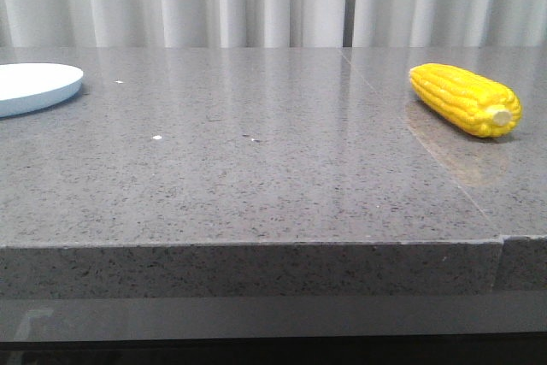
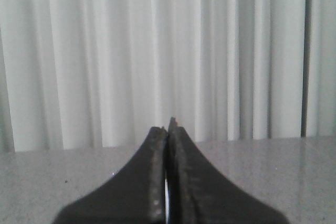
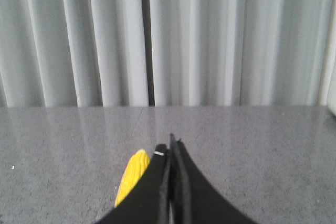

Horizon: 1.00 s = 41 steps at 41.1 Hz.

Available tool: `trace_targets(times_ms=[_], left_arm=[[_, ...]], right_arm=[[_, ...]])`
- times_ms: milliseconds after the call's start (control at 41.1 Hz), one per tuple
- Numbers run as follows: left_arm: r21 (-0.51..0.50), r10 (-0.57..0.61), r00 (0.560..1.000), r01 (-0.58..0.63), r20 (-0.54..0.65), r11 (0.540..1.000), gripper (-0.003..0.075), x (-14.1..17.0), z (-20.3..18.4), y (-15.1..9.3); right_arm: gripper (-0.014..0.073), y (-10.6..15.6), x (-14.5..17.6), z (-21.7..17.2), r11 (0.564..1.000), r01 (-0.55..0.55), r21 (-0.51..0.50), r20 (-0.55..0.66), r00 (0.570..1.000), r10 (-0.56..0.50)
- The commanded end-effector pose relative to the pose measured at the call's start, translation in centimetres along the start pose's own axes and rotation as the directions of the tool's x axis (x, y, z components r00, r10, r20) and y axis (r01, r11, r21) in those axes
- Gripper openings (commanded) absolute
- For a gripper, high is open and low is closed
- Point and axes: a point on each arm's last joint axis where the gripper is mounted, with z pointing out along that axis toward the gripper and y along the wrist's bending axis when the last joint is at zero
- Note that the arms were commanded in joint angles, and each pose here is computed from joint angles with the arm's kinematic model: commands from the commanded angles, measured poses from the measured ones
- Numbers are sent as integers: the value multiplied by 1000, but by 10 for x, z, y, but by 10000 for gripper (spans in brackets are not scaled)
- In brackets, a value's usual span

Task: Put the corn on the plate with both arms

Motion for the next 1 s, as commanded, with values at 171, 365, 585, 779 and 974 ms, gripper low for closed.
trace_targets(times_ms=[171,365,585,779,974], left_arm=[[11,-14,974,16,-224,1000,-20,-19,41,0],[12,-14,947,19,-321,1000,-20,-9,62,0],[13,-14,916,21,-400,1000,-20,6,78,0],[13,-14,891,22,-455,1000,-4,17,87,0],[14,-22,878,33,-479,999,330,21,95,-1]], right_arm=[[-68,1,-19,38,1000,22,10,-212,977,-19],[-68,-1,-3,64,1000,20,19,-358,934,-12],[-68,-3,8,84,999,19,26,-444,896,-5],[-34,-4,13,92,999,37,22,-470,883,-22],[353,-4,13,92,999,45,21,-470,882,-29]])
